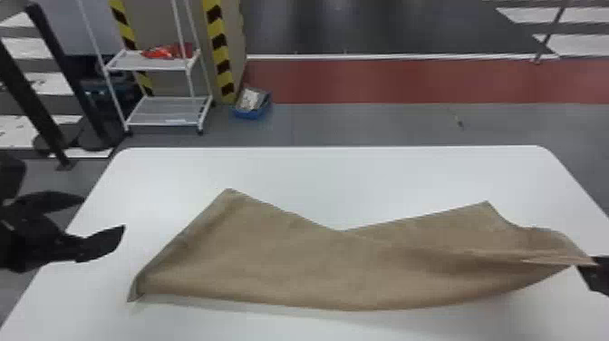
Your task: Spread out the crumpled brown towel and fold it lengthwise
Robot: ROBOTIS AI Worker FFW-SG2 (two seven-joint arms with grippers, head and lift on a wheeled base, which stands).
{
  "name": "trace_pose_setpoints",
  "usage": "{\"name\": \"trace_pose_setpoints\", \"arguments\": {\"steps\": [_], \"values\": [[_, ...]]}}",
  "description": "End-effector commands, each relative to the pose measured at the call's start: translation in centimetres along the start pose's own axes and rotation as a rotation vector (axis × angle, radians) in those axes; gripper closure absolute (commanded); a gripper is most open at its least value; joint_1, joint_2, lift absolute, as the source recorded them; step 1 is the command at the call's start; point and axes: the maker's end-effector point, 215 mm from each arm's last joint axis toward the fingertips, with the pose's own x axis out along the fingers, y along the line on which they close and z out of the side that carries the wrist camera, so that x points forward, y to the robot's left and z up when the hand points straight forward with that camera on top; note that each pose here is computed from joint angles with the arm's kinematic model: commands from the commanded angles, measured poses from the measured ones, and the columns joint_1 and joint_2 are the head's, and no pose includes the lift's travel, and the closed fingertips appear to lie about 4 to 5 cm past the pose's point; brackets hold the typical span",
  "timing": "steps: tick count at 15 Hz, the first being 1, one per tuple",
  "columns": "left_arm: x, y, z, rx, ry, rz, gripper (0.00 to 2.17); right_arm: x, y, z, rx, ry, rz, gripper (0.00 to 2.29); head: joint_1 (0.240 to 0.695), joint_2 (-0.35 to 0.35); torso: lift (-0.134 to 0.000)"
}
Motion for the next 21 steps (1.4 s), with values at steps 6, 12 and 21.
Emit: {"name": "trace_pose_setpoints", "arguments": {"steps": [6,12,21], "values": [[11.1,-8.5,5.2,0.067,0.023,-0.135,0.14,-0.4,1.9,-4.2,-0.014,0.07,0.044,1.64,0.695,-0.107,-0.125],[17.7,-11.0,4.9,0.081,0.119,-0.16,0.33,0.0,3.2,-4.0,-0.016,0.071,0.059,1.64,0.695,-0.181,-0.125],[20.7,-11.2,3.5,0.082,0.206,-0.194,0.72,0.0,3.4,-4.1,0.0,0.073,0.056,1.64,0.695,-0.186,-0.125]]}}
